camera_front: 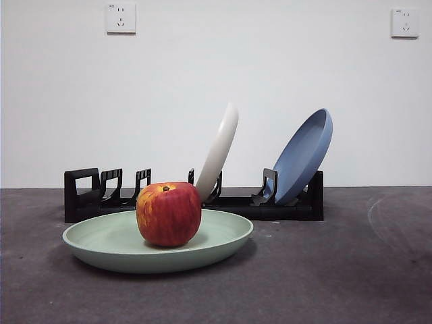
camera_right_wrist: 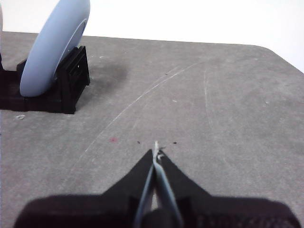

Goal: Take the green plate from the plate rack,put the plate on the table,take the apple from the table,put the apple in the plate

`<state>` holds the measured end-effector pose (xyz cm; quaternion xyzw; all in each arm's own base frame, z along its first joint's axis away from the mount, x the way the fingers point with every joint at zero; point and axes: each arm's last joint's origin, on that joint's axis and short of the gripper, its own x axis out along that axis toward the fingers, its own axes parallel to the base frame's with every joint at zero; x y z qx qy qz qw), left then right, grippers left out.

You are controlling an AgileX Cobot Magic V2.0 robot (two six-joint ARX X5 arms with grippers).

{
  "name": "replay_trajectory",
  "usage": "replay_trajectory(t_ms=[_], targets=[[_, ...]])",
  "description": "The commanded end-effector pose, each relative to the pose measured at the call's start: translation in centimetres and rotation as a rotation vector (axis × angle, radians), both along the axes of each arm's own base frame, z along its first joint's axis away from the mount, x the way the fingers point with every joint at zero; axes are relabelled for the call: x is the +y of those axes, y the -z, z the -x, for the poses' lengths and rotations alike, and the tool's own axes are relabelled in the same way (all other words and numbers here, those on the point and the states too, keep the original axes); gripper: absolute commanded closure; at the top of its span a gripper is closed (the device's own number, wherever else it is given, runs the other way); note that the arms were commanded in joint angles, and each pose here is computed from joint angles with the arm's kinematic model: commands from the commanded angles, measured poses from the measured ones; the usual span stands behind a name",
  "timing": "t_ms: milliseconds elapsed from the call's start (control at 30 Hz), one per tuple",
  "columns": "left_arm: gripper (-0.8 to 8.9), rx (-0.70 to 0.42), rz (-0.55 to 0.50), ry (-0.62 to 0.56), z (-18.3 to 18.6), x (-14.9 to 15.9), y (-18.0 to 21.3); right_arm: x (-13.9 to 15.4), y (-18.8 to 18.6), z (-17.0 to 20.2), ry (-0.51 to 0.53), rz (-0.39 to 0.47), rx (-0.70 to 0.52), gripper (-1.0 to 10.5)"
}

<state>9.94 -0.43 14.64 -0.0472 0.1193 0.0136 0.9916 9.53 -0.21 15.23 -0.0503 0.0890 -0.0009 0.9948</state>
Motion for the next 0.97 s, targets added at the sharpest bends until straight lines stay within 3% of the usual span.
replay_trajectory(t_ms=[33,967], targets=[[8.17,0.003,-0.01,0.002,-0.04,0.01,0.2,-0.02,0.24,-0.04,0.009,-0.023,0.002,9.5],[8.17,0.01,-0.01,0.002,-0.07,0.01,0.26,-0.05,0.23,-0.04,0.022,-0.033,0.001,9.5]])
